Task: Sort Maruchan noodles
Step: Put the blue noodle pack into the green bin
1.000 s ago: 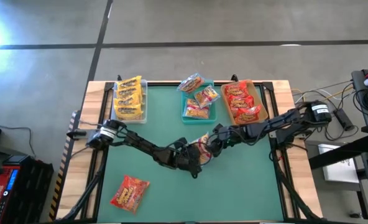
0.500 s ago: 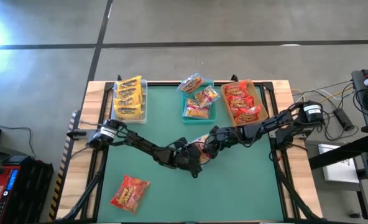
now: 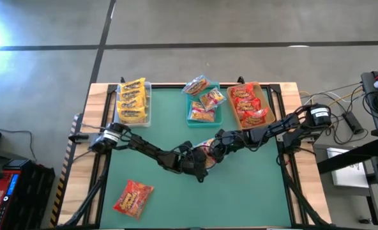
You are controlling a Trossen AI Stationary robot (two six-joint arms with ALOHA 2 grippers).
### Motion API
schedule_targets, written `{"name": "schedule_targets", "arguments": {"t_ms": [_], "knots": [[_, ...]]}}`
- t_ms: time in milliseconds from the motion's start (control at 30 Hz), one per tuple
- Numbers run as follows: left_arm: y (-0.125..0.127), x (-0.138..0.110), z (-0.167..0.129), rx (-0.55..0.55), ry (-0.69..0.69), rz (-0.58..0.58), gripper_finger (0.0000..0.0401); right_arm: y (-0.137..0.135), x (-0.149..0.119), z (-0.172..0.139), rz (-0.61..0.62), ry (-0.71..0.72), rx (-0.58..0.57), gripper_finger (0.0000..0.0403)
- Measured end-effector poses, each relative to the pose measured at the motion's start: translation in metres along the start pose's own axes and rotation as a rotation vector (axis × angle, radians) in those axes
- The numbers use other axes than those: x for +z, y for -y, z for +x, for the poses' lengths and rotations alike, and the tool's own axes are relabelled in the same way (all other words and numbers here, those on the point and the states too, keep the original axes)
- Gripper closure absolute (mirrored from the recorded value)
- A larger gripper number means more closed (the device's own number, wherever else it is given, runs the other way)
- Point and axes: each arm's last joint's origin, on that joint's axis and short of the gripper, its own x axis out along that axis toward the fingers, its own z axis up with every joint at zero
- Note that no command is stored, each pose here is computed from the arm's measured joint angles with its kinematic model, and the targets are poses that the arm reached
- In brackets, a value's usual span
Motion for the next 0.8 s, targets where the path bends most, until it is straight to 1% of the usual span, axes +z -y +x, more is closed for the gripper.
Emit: {"name": "schedule_targets", "arguments": {"t_ms": [167, 300, 567, 800], "knots": [[0.000, 0.000, 0.000, 0.001, 0.005, -0.003, 0.0285, 0.000, 0.000, 0.000, -0.002, 0.000, 0.001, 0.0212], [-0.001, 0.004, -0.004, 0.009, 0.018, -0.007, 0.0285, 0.000, 0.000, 0.000, -0.007, -0.002, 0.002, 0.0235], [-0.005, 0.013, -0.016, 0.033, 0.019, 0.004, 0.0285, 0.000, -0.001, 0.000, -0.029, -0.014, -0.005, 0.0271], [-0.005, 0.013, -0.017, 0.037, 0.019, -0.031, 0.0285, 0.000, -0.001, -0.002, -0.051, -0.025, -0.001, 0.0297]]}}
